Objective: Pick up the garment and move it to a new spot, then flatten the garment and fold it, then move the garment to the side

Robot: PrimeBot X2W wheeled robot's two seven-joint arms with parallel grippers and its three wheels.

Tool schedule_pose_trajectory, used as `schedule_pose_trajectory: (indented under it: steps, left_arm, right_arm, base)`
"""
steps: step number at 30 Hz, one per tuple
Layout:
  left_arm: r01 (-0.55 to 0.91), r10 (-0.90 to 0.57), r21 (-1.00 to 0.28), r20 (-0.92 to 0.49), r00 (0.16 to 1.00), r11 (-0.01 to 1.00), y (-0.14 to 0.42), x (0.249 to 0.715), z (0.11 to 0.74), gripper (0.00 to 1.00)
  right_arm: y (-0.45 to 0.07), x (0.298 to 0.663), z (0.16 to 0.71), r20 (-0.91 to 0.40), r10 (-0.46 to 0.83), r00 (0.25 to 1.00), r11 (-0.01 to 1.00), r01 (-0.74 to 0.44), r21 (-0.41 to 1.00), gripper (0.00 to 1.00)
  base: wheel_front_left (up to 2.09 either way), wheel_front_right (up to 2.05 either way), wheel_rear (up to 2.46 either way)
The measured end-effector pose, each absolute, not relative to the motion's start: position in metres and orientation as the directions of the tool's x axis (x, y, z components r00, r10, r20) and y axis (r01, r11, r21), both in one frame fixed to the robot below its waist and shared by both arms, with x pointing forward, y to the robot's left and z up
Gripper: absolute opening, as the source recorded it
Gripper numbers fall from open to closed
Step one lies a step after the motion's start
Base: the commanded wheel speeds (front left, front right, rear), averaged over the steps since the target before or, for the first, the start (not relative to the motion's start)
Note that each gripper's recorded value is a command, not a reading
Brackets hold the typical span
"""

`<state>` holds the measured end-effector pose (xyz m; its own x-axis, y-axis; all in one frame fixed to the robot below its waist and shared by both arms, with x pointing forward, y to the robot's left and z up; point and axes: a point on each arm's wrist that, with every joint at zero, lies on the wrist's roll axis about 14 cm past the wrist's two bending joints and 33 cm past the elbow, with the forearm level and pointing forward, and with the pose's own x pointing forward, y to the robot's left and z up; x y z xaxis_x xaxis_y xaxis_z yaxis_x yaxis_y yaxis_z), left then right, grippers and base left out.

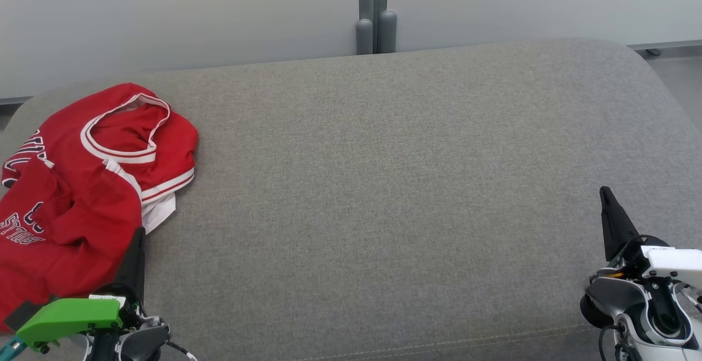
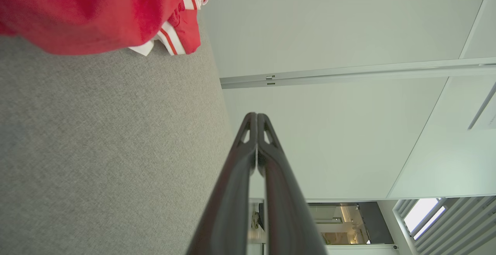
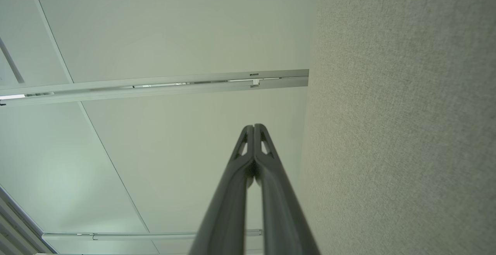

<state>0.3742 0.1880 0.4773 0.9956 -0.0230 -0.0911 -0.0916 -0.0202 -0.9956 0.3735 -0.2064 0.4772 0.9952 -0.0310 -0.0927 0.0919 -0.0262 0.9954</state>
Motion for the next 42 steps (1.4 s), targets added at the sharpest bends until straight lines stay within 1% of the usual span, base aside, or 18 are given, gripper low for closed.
schedule_pose_trajectory:
  steps: [42]
  left_arm:
    - [-0.092, -0.023, -0.996, -0.091, 0.996, -0.020, 0.1880, 0.3742, 0.4773, 0.00]
  right_arm:
    - [-0.2064, 0.3735, 0.4772, -0.093, -0.031, 0.995, -0.026, 0.092, 0.995, 0.00]
  base:
    - [0.00, 0.00, 0.00]
